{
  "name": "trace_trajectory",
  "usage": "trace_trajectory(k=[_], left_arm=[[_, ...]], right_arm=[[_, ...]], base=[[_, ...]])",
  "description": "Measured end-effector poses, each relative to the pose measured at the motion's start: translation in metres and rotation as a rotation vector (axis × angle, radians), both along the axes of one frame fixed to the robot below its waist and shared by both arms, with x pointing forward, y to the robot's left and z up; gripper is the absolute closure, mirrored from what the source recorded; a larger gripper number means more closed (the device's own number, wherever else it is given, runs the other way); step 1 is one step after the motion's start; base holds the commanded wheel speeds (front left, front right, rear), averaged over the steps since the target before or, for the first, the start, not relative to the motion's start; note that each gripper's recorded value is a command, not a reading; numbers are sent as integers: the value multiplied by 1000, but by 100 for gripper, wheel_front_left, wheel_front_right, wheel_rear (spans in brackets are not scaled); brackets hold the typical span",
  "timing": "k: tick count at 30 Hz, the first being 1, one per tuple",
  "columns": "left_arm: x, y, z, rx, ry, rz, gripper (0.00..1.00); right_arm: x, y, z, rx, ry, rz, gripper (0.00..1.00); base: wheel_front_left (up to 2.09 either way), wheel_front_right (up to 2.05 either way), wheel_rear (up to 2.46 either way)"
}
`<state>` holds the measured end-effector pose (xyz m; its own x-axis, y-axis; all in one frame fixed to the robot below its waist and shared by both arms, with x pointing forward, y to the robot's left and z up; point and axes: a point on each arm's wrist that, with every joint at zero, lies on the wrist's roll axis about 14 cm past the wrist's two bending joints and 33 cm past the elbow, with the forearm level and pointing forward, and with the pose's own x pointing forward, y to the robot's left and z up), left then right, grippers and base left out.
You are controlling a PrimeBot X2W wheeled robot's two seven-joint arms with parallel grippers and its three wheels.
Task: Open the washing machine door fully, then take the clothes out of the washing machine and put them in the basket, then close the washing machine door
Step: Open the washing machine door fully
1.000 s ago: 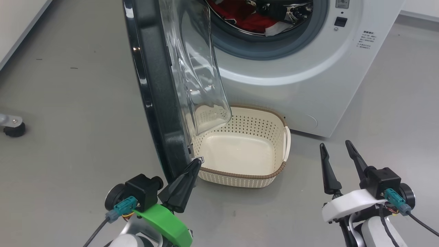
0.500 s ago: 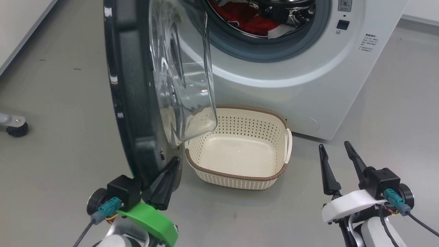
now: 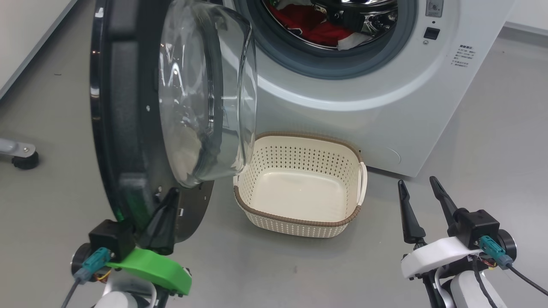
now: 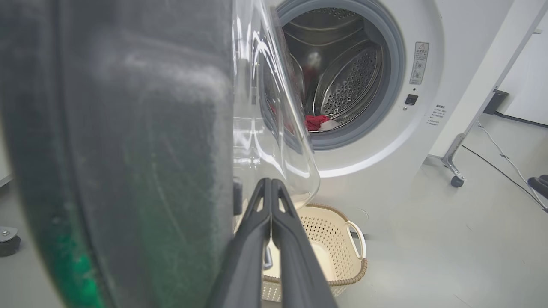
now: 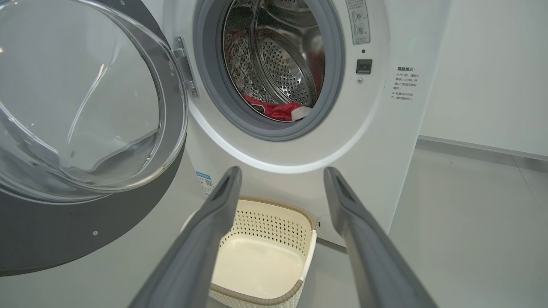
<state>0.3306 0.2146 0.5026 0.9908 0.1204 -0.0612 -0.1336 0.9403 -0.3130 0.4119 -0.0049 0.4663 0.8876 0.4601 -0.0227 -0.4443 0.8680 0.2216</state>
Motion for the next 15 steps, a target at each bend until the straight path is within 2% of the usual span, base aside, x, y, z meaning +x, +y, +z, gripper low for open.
trace_trajectory(k=[15], left_arm=[[-9,56,-17,35,25,183,100]], right_arm=[[3,2,-14,-16,25,12,0]], base=[[0,0,0]])
